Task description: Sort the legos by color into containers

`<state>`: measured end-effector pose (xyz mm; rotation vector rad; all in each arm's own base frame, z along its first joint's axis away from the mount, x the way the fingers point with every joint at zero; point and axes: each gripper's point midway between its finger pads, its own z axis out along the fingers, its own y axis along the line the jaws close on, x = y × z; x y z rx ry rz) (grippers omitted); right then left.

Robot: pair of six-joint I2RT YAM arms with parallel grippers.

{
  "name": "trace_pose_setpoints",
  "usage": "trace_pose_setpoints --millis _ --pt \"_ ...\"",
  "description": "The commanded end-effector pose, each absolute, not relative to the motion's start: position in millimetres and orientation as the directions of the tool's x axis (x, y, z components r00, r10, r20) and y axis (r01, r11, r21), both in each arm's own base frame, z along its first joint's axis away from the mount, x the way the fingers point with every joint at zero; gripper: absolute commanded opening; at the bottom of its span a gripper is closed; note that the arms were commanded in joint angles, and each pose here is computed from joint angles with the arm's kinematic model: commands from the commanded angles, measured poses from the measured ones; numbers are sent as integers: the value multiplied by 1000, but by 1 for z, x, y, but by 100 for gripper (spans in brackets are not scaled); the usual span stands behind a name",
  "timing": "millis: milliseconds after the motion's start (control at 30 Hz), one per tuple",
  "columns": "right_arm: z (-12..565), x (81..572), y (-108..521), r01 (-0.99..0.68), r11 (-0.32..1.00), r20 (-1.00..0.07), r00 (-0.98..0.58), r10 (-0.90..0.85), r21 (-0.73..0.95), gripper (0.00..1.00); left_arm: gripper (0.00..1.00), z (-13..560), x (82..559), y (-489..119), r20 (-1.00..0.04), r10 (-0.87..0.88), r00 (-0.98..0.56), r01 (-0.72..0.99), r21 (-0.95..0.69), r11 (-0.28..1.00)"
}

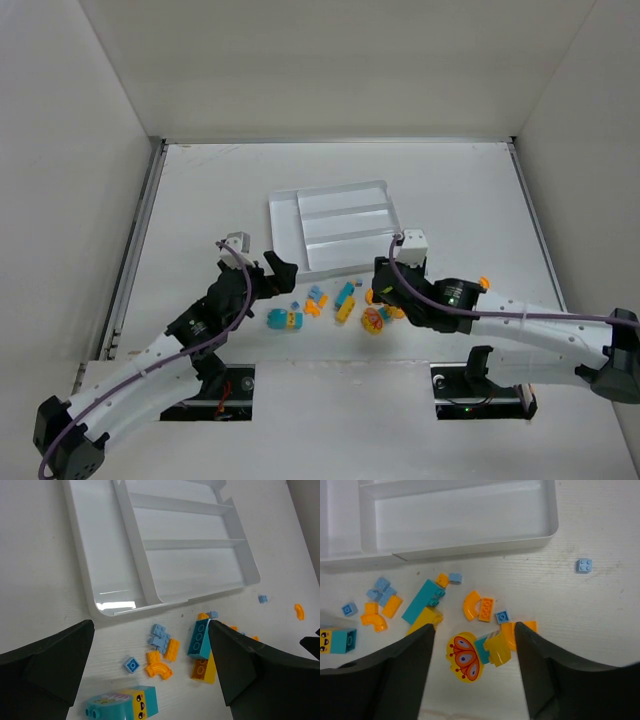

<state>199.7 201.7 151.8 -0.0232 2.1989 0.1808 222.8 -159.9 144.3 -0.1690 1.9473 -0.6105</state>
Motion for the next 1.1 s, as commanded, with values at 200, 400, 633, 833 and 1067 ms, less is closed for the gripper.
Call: trace_pose_setpoints --millis 200,400,633,833,1067 --pt "162 182 199 -72 975 -807 -575 132 210 18 100 207 229 -167 -763 -577 -291 196 -638 745" --pt "161 164 224 -181 966 -812 -582 48 187 21 100 237 237 -166 -786 -581 -211 208 -616 759" --pt "152 149 281 -410 892 -806 -585 -96 192 23 100 217 251 -149 -813 -556 -172 89 -575 814" --pt "137 180 309 -347 891 -793 -609 24 294 67 23 194 258 -150 -874 -430 -228 88 -458 884" --pt "97 177 322 -241 919 -714 -697 59 312 76 32 187 260 -134 -851 -492 -182 55 -509 859"
